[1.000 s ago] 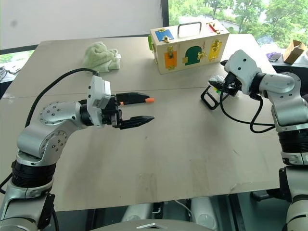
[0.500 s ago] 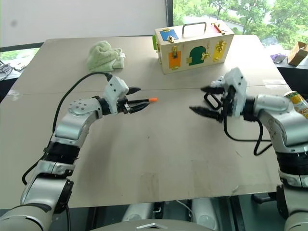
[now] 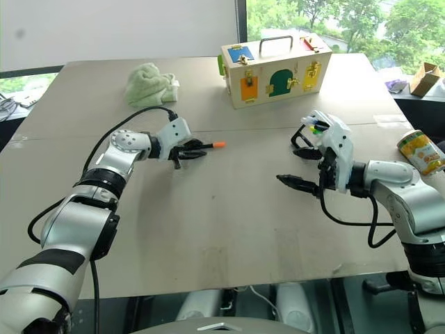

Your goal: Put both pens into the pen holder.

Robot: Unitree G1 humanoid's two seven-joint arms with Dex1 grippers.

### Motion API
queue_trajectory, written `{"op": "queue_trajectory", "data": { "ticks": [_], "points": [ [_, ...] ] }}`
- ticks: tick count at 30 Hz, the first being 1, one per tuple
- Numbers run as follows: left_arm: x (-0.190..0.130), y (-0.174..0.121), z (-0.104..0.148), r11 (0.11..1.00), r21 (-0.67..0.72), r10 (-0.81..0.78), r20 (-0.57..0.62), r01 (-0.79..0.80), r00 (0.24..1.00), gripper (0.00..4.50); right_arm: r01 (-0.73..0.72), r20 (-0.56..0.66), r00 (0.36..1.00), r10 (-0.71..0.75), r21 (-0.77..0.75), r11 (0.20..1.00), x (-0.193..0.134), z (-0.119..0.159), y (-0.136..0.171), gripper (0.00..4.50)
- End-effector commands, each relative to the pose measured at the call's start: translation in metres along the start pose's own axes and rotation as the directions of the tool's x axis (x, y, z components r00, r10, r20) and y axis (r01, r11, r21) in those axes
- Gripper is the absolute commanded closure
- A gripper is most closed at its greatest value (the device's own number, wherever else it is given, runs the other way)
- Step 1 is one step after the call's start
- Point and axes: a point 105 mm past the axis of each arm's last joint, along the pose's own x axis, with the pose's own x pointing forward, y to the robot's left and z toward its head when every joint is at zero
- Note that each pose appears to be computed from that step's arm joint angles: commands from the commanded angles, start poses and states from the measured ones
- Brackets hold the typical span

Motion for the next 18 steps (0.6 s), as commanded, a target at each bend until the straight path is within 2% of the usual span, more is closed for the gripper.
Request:
{"op": "queue_trajectory", "data": {
  "ticks": [1,3,7,10,11,12,16,18],
  "points": [
    [0.005,-0.028,-0.037,0.987,-0.114,-0.123,-0.095,0.112,0.988,4.46,0.023,0.077,0.997,-0.022,-0.021,1.000,-0.006,0.019,0.002,0.00],
    [0.006,-0.032,-0.033,0.986,-0.074,-0.153,-0.077,0.147,0.985,4.46,0.028,0.080,0.996,-0.027,-0.021,0.999,-0.007,0.020,0.001,0.00],
    [0.011,-0.035,-0.009,0.980,-0.094,-0.170,0.074,0.176,0.983,4.46,0.032,0.073,0.997,-0.030,-0.023,0.999,-0.004,0.020,0.000,0.00],
    [0.010,-0.029,0.035,0.967,-0.157,-0.141,0.328,0.201,0.934,4.46,0.009,0.096,0.995,-0.008,-0.009,1.000,0.003,0.024,0.003,0.00],
    [0.008,-0.028,0.043,0.962,-0.166,-0.140,0.372,0.214,0.918,4.46,0.003,0.098,0.995,-0.003,-0.008,1.000,0.005,0.025,0.004,0.00],
    [0.006,-0.029,0.049,0.960,-0.168,-0.143,0.397,0.225,0.906,4.46,0.000,0.097,0.995,0.001,-0.009,1.000,0.006,0.025,0.004,0.00],
    [0.001,-0.035,0.040,0.966,-0.152,-0.150,0.341,0.211,0.928,4.46,-0.017,0.104,0.994,0.019,-0.015,1.000,0.013,0.028,0.005,0.00],
    [-0.005,-0.031,0.046,0.976,-0.130,-0.116,0.366,0.174,0.923,4.46,-0.021,0.109,0.994,0.022,-0.016,1.000,0.014,0.029,0.005,0.00]
  ]
}}
